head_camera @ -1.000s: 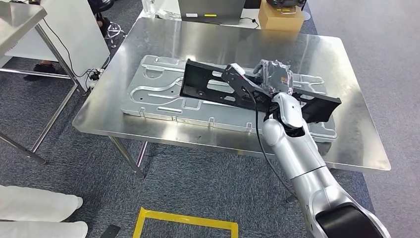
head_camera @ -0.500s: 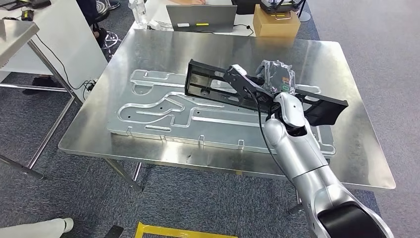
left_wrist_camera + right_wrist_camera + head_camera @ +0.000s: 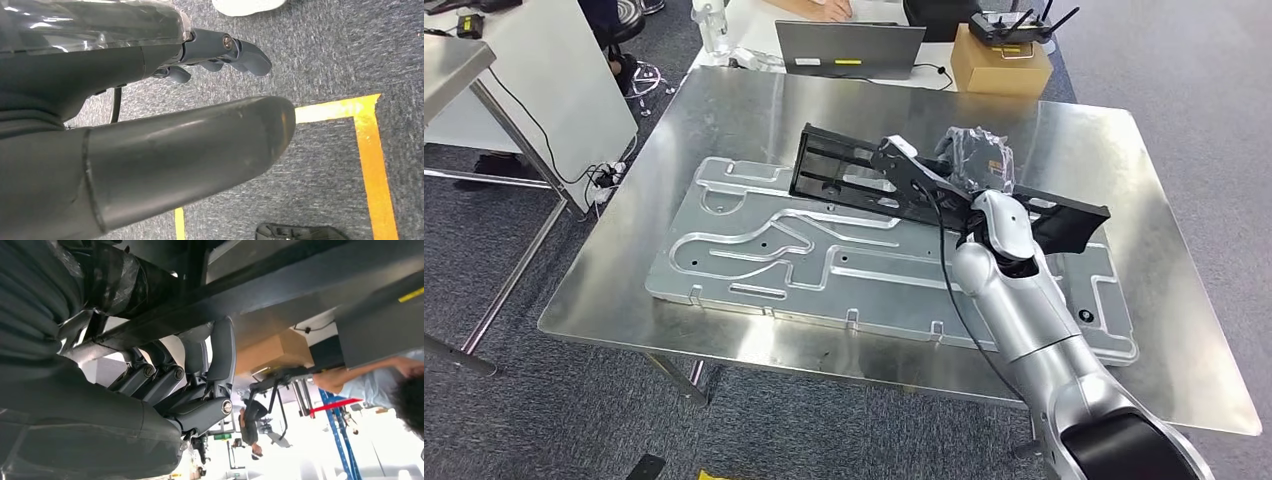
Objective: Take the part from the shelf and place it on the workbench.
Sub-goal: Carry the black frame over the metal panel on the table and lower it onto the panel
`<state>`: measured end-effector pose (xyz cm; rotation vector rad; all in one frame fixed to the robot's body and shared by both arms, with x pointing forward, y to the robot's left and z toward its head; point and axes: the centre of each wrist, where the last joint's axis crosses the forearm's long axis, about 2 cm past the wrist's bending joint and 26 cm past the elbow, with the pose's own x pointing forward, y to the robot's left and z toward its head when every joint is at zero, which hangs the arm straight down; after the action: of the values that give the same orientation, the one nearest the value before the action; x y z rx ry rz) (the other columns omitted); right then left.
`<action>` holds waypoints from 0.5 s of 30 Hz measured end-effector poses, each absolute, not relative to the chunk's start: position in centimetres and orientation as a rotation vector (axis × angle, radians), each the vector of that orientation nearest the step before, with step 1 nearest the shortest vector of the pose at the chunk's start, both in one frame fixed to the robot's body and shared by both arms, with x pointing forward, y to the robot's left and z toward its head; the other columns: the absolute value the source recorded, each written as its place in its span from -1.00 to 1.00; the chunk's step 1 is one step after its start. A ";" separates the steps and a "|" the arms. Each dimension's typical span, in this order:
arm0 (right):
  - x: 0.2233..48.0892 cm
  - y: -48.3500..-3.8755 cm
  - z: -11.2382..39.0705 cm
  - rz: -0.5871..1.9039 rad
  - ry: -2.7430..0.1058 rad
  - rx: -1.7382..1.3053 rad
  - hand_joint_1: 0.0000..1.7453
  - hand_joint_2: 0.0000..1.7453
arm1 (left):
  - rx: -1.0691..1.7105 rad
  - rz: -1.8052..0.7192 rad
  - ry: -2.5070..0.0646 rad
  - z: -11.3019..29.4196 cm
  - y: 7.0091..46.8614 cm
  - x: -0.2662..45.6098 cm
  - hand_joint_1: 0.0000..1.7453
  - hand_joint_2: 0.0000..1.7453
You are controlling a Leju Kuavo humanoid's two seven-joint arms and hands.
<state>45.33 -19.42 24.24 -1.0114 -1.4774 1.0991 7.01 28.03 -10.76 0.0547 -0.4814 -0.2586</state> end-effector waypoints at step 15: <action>45.4 -19.6 24.2 1.105 -1.466 -1.012 1.00 1.00 | 0.053 -0.258 -0.483 -10.7 27.9 7.2 -1.00 -1.00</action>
<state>45.44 -19.58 24.19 -1.0117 -1.4661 1.1049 7.15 27.93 -10.74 0.0527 -0.4829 -0.2578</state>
